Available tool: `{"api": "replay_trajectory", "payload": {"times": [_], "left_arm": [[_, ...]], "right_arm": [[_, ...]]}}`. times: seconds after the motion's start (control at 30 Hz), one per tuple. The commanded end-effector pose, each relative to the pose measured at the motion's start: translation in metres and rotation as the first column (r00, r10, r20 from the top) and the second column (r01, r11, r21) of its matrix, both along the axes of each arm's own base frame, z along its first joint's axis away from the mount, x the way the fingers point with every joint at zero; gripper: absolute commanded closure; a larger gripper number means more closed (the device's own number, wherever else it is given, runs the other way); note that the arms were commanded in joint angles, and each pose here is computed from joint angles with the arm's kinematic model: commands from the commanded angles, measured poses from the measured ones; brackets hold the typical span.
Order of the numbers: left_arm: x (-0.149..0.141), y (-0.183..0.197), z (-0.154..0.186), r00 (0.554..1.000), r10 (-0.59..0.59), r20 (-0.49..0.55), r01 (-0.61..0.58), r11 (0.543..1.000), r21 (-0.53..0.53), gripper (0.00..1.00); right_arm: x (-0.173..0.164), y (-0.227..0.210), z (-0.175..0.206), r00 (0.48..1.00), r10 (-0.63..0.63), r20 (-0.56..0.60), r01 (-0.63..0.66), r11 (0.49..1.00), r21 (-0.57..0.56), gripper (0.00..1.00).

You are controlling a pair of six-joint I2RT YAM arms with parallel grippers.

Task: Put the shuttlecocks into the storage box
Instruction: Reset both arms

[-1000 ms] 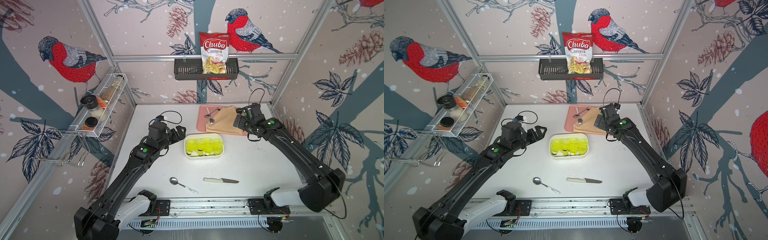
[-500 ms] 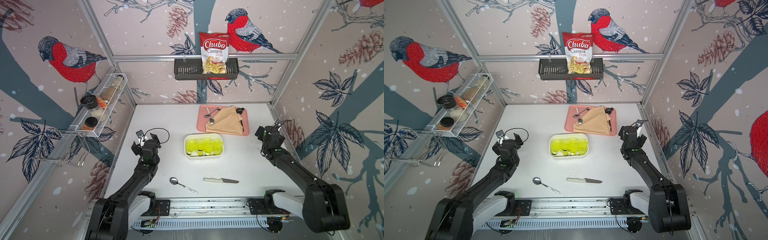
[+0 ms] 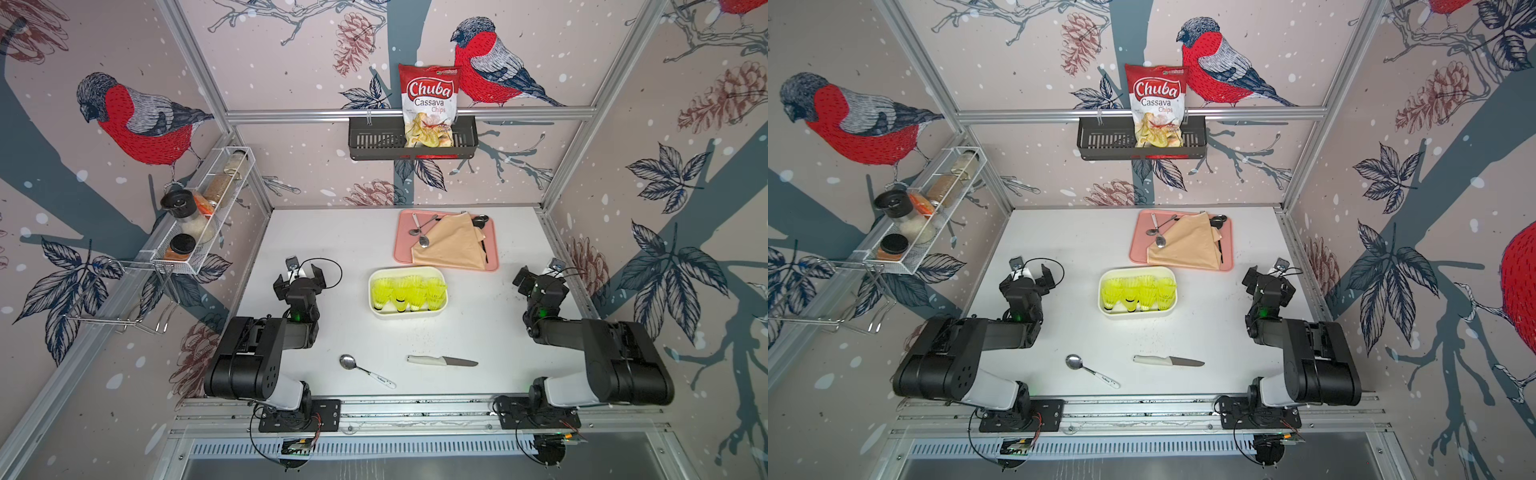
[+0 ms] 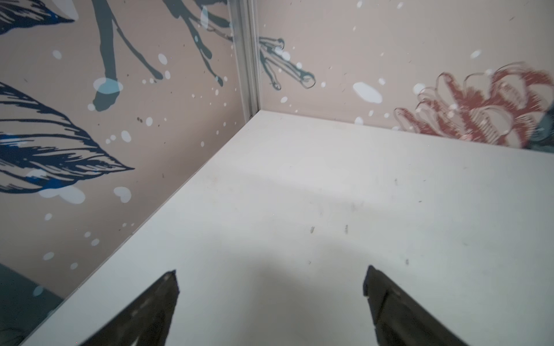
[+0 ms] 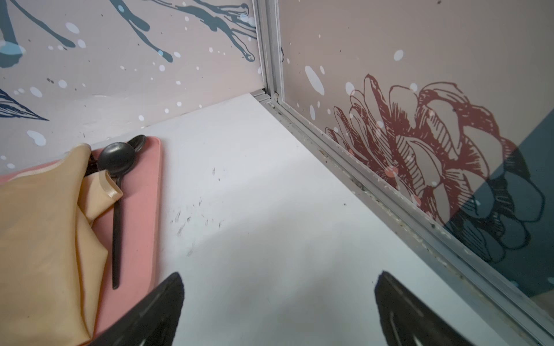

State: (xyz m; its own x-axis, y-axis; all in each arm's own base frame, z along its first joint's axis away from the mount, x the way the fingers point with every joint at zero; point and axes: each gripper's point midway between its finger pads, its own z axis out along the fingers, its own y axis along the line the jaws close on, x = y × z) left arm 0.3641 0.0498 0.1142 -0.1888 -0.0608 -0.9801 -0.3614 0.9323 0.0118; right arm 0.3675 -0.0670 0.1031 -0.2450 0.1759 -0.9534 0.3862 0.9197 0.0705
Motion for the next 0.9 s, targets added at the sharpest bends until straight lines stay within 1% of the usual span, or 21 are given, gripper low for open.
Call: {"api": "replay_trajectory", "payload": {"times": [0.0,0.03,0.07,0.1,0.17,0.2,0.27,0.3,0.37,0.43,0.5,0.57,0.87], "left_arm": [[-0.02,-0.009,0.022,0.983,-0.07,0.17,0.07,0.998,0.004,0.0],[-0.03,-0.007,0.029,0.972,-0.062,0.229,0.061,0.998,0.009,0.0],[-0.037,-0.007,0.037,0.957,-0.067,0.283,0.063,0.998,0.024,0.0],[-0.038,-0.008,0.04,0.953,-0.074,0.293,0.069,0.997,0.027,0.0],[-0.03,-0.007,0.031,0.97,-0.059,0.238,0.059,0.998,0.006,0.0],[-0.02,-0.006,0.027,0.977,-0.052,0.205,0.052,0.999,0.002,0.0],[0.003,-0.01,0.021,0.987,-0.082,0.138,0.082,0.997,0.01,0.0],[0.005,-0.011,0.015,0.991,-0.085,0.102,0.085,0.996,0.006,0.0],[0.003,-0.011,0.017,0.989,-0.089,0.115,0.089,0.996,0.005,0.0],[0.001,-0.011,0.02,0.986,-0.09,0.139,0.089,0.996,0.014,0.0],[0.003,-0.013,0.017,0.988,-0.103,0.115,0.102,0.995,0.015,0.0],[0.004,-0.017,0.018,0.985,-0.12,0.12,0.117,0.993,0.028,0.0],[0.005,-0.018,0.018,0.985,-0.123,0.118,0.12,0.992,0.029,0.0]], "right_arm": [[0.015,0.03,0.028,0.978,0.169,0.12,-0.168,0.986,-0.023,0.0],[0.012,0.034,0.028,0.975,0.184,0.125,-0.182,0.983,-0.034,0.0],[0.006,0.035,0.029,0.969,0.189,0.159,-0.185,0.982,-0.043,0.0],[-0.002,0.034,0.028,0.965,0.181,0.191,-0.176,0.983,-0.045,0.0],[-0.016,0.03,0.037,0.949,0.163,0.271,-0.152,0.987,-0.06,0.0],[-0.014,0.03,0.033,0.958,0.159,0.24,-0.151,0.987,-0.053,0.0],[-0.006,0.029,0.028,0.969,0.148,0.198,-0.142,0.989,-0.045,0.0],[-0.003,0.03,0.027,0.973,0.136,0.189,-0.127,0.99,-0.059,0.0],[-0.004,0.033,0.029,0.97,0.134,0.201,-0.118,0.989,-0.091,0.0],[-0.004,0.034,0.03,0.97,0.134,0.202,-0.117,0.989,-0.09,0.0],[-0.005,0.033,0.029,0.971,0.133,0.2,-0.117,0.989,-0.091,0.0],[-0.005,0.034,0.03,0.97,0.134,0.205,-0.117,0.989,-0.093,0.0],[-0.005,0.034,0.03,0.97,0.134,0.204,-0.117,0.989,-0.093,0.0]]}}
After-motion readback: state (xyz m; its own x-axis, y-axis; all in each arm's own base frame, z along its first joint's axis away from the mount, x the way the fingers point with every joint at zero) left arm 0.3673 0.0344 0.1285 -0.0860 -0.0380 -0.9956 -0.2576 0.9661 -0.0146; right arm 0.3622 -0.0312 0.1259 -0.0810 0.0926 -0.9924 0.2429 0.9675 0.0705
